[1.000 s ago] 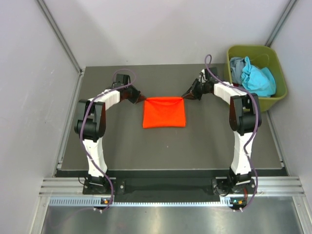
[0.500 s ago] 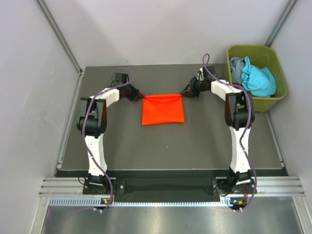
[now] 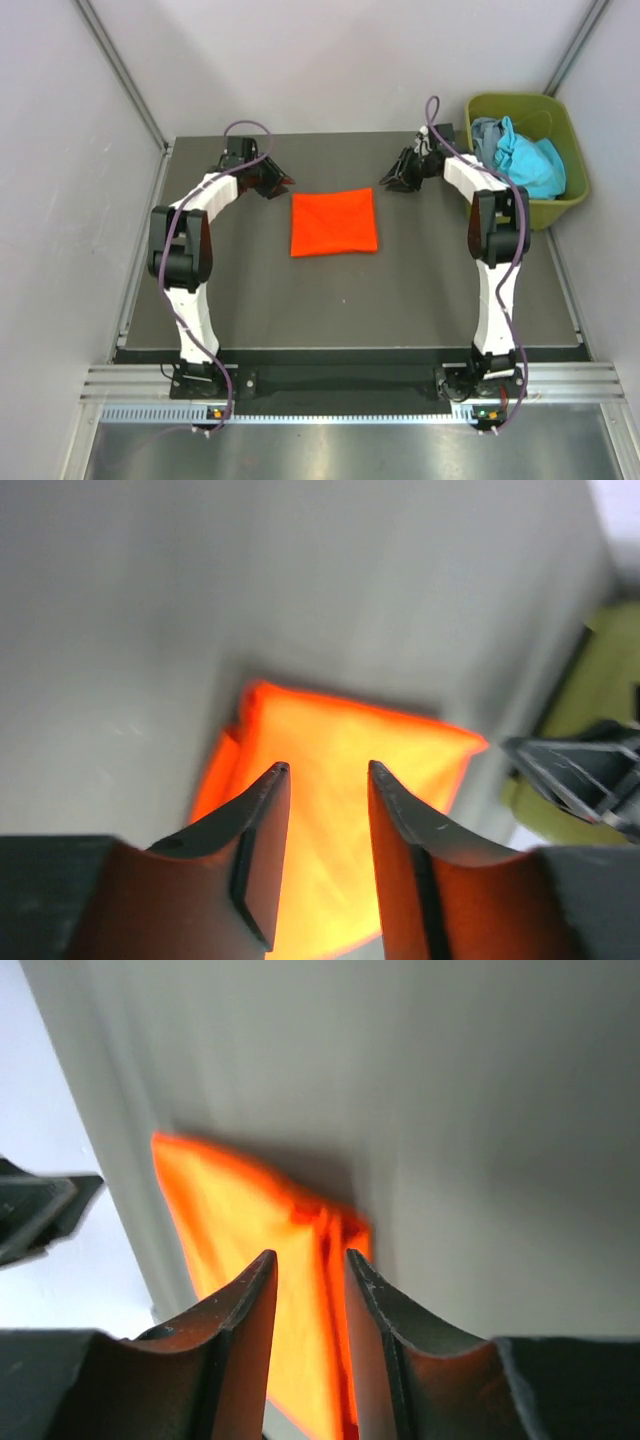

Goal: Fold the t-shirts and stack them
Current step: Fold the tshirt

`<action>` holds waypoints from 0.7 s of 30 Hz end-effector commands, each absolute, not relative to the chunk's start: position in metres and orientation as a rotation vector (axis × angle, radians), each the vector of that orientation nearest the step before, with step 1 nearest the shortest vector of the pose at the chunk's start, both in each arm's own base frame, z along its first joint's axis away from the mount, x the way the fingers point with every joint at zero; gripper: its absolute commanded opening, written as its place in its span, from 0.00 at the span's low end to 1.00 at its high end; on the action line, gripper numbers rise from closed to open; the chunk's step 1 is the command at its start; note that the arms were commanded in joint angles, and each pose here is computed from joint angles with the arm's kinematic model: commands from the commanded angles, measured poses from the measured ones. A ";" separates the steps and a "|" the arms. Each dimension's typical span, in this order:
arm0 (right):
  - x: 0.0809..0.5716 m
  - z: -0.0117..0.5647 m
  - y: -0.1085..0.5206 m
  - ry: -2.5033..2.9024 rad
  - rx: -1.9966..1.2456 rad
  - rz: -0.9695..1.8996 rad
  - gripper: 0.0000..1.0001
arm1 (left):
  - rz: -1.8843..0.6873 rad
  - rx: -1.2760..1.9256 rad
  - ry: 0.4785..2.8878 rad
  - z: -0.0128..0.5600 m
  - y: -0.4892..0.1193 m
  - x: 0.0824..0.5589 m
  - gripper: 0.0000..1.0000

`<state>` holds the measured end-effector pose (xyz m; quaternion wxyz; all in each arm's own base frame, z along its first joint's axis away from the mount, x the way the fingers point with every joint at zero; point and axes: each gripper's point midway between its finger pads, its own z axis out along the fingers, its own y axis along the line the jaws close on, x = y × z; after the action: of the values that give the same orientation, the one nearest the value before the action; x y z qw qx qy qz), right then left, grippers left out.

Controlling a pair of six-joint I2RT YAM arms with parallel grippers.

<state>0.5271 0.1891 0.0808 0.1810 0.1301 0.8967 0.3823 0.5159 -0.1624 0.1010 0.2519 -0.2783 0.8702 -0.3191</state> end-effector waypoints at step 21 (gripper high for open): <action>0.515 0.041 0.267 2.253 0.334 1.455 0.10 | -1.442 -0.605 2.012 0.068 -0.220 0.520 0.25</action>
<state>0.4970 0.2884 0.0378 0.1772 0.1194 0.8267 0.5205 0.5034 -0.2322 0.0524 0.2502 -0.2526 0.7749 -0.5227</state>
